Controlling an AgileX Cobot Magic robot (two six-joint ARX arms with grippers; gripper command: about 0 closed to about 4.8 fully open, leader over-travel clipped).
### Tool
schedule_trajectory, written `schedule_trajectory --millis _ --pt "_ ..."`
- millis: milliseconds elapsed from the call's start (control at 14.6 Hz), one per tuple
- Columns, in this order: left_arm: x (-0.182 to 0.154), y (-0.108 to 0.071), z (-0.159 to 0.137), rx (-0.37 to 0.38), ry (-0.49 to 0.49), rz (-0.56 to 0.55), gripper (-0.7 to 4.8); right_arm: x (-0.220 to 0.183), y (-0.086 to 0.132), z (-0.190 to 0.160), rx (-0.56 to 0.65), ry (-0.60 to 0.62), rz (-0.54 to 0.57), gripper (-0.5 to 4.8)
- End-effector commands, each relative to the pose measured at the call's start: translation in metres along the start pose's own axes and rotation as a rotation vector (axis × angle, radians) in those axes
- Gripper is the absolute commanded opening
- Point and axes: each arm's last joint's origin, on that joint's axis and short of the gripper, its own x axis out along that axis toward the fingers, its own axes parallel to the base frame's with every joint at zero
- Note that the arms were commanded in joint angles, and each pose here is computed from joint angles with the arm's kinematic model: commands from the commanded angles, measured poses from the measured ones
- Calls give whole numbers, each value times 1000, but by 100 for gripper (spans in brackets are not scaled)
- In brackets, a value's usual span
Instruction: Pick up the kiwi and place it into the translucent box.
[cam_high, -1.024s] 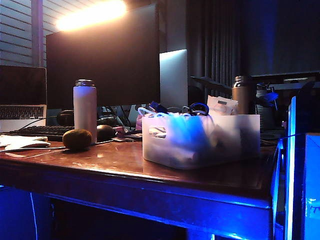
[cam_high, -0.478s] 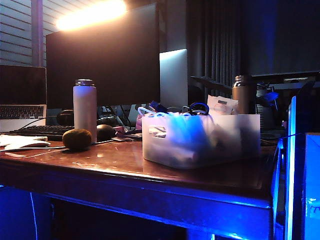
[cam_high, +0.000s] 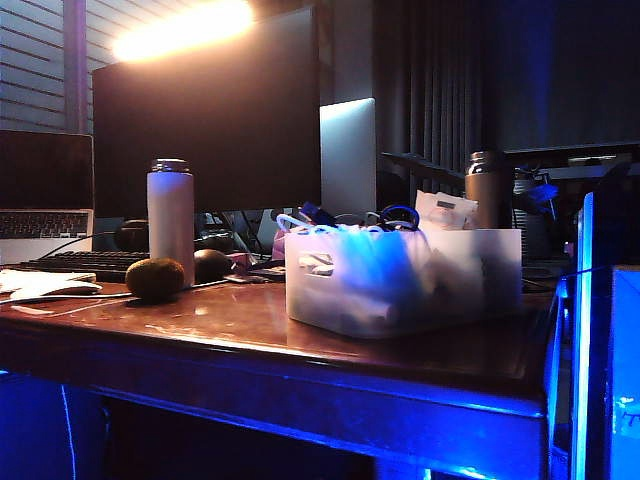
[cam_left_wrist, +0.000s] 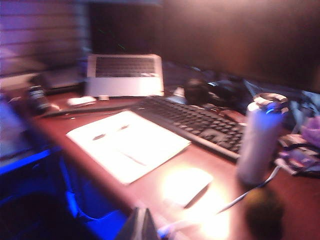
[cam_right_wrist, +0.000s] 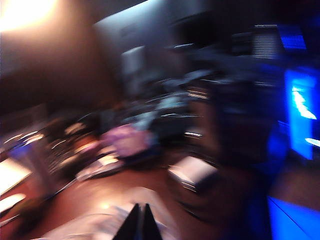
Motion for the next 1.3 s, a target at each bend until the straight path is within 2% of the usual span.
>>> schedule_trajectory --millis 68,205,273,341,546,615,683,751,820,888,1024,1161,1298 --pt "64 -25 42 35 79 -226 -6 41 7 36 -38 154 249 -5" --pt "120 -48 51 41 206 -453 -6 71 5 46 -4 369 331 -5" --pt "146 -58 49 50 287 -526 -6 79 4 46 -43 445 330 -5" --pt "171 -66 43 94 357 -572 -6 87 4 42 -101 495 347 -5" --pt "236 -95 10 240 487 -622 -6 107 2 24 -99 596 318 -5" --pt "255 -100 -3 268 523 -594 -6 112 4 18 -101 624 319 -5" --pt "269 -114 -16 287 549 -597 -5 117 8 14 -105 637 336 -5" --pt "279 -119 -25 312 556 -608 56 122 10 11 -112 639 355 -5" --pt "284 -129 -35 355 555 -624 342 128 14 8 -118 635 377 -5" --pt "286 -135 -43 393 548 -632 479 132 16 6 -123 631 385 -5" --pt "289 -141 -52 439 546 -640 479 135 15 3 -121 634 383 -5" --pt "293 -142 -62 544 547 -620 479 136 14 2 -119 640 382 -5" --pt "298 -144 -76 597 556 -621 479 137 14 3 -121 634 384 -5"
